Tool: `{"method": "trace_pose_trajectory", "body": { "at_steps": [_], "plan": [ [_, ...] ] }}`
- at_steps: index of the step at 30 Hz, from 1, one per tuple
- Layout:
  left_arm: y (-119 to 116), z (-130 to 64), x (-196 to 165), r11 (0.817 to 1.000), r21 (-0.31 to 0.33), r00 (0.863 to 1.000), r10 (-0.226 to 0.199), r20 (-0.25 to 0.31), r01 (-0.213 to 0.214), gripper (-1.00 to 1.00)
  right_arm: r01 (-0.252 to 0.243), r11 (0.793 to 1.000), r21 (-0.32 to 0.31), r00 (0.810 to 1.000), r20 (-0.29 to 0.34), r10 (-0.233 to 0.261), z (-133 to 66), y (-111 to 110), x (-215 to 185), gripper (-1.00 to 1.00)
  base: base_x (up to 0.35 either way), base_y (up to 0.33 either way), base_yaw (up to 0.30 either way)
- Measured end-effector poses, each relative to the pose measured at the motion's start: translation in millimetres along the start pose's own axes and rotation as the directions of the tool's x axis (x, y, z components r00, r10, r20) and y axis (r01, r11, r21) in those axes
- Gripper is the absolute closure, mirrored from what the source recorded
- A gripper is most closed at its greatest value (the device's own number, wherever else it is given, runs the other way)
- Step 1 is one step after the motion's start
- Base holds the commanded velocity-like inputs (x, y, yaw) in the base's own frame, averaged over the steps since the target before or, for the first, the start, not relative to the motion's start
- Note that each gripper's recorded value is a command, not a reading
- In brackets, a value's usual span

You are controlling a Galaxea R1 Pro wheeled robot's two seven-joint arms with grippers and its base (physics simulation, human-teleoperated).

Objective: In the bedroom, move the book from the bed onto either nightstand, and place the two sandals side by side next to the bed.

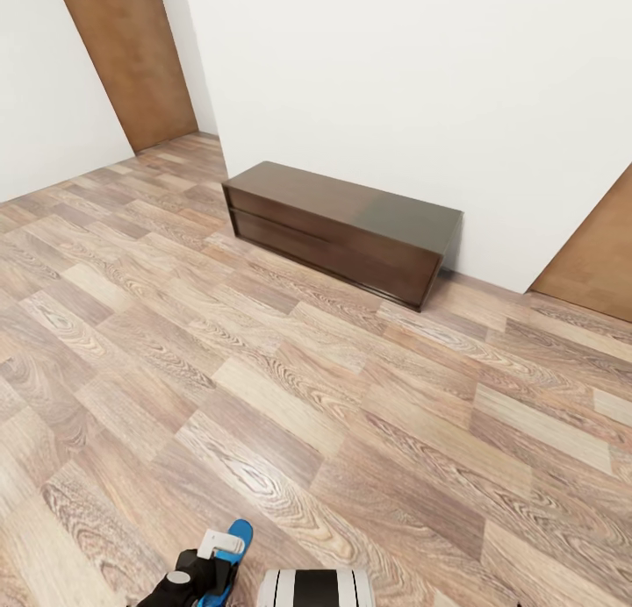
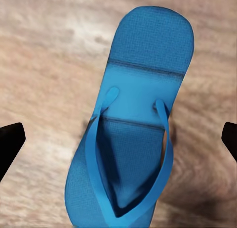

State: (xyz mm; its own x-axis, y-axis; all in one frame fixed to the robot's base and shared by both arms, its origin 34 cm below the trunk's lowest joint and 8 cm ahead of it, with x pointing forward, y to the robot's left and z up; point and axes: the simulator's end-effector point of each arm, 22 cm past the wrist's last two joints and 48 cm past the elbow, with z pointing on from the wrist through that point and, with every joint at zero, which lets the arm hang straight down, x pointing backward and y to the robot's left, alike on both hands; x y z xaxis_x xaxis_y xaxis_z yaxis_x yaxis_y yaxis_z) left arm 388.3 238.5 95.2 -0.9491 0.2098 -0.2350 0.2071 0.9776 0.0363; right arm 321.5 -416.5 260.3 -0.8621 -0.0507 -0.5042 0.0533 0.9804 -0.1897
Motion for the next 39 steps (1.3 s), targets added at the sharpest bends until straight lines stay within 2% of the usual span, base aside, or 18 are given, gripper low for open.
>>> {"method": "trace_pose_trajectory", "body": {
  "at_steps": [10,22,29,39],
  "plan": [
    [3.3,1.9,-12.5,1.0,-0.004,1.0,0.002,0.017,-0.002,-1.0,0.001,1.0,0.001,1.0,-0.013,-0.001,1.0,-0.7,5.7,-1.0,0.0,0.0,0.0],
    [0.1,13.4,6.0,1.0,0.005,1.0,0.003,-0.023,-0.003,-1.0,0.009,1.0,-0.002,0.998,-0.062,-0.01,5.4,1.4,22.8,-1.0,0.0,0.0,0.0],
    [0.3,13.5,3.9,1.0,0.004,1.0,0.004,-0.014,-0.004,-1.0,0.009,1.0,-0.003,0.998,-0.062,-0.01,5.4,1.9,22.9,-1.0,0.0,0.0,0.0],
    [-3.6,22.2,22.7,1.0,0.013,0.999,0.005,-0.051,-0.004,-1.0,0.017,1.0,-0.006,0.995,-0.102,-0.018,8.4,3.3,36.9,-1.0,0.0,0.0,0.0]
  ]
}}
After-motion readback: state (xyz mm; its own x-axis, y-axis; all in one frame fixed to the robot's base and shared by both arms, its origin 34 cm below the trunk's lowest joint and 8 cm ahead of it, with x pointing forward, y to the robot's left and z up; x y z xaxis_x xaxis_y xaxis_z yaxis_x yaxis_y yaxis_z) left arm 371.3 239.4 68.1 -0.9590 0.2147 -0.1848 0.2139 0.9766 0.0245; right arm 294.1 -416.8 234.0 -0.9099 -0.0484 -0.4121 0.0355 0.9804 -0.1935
